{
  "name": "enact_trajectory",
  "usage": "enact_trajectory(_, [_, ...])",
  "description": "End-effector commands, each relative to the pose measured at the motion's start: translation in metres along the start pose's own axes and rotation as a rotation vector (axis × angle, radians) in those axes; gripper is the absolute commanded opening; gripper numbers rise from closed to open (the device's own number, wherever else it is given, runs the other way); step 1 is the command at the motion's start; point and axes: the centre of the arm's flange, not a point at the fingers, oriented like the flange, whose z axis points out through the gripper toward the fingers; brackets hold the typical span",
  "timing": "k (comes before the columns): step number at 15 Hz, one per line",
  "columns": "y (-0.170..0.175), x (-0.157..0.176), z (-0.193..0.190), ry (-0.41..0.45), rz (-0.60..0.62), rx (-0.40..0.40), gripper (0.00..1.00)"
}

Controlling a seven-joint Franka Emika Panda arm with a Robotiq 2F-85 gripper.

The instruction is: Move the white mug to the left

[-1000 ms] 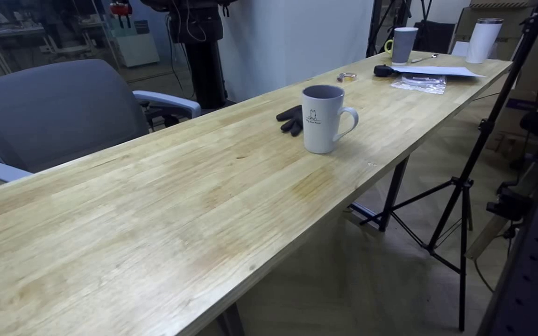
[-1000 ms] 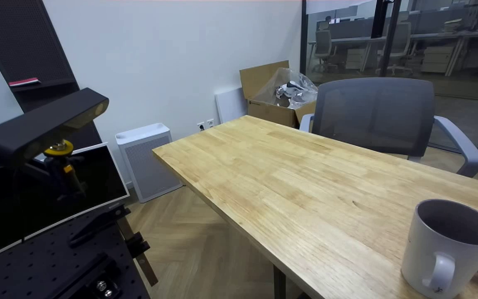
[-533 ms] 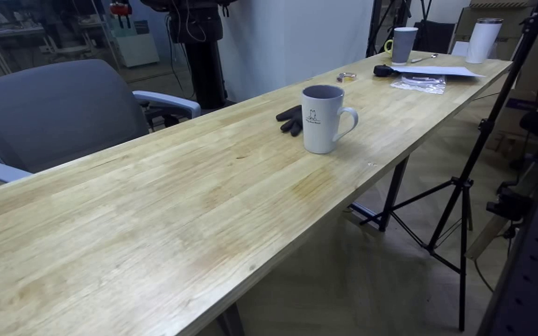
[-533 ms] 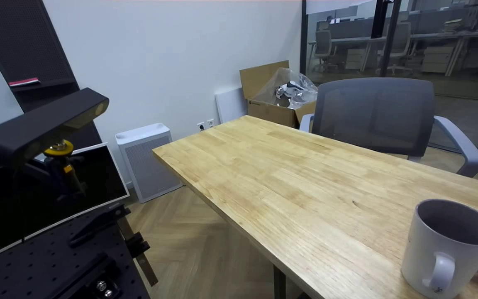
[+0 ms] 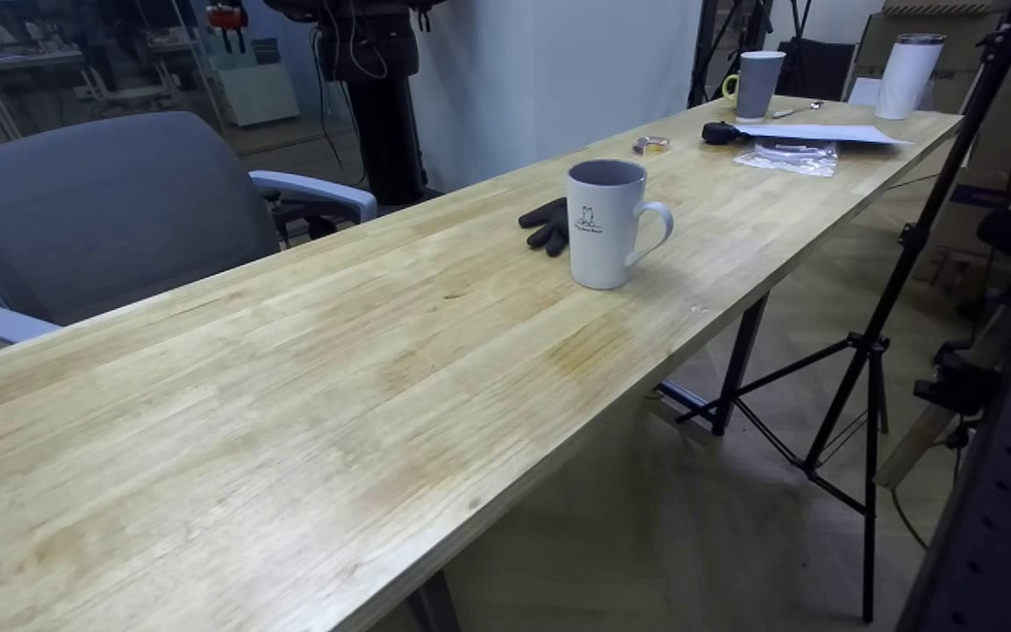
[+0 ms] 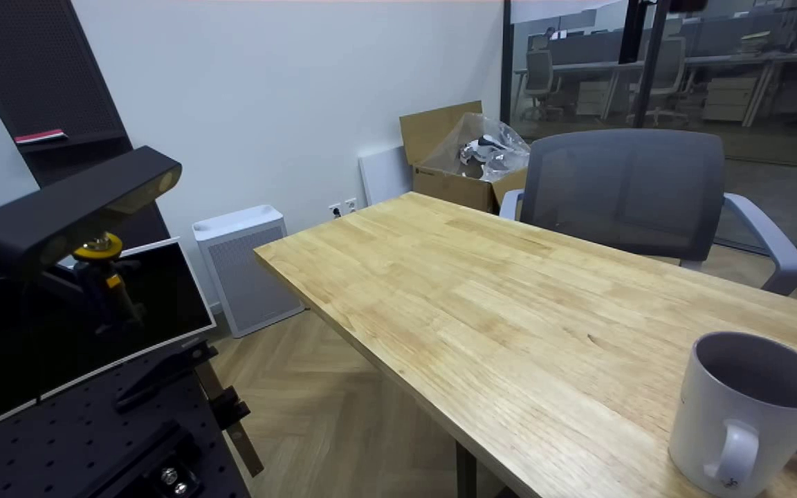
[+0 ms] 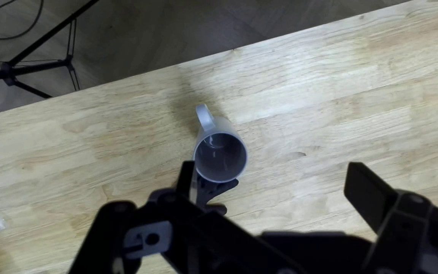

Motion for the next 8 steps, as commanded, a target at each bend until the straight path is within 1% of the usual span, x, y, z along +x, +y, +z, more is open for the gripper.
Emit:
enact_trajectory(1, [0.0013, 0.0061, 0.0003, -0.006, 0.003, -0.004, 1.00])
enact_trajectory(3, [0.0026, 0.0130, 0.0014, -0.016, 0.006, -0.008, 1.00])
enact_trajectory(8, [0.0026, 0.0141, 0.0013, -0.018, 0.006, -0.009, 1.00])
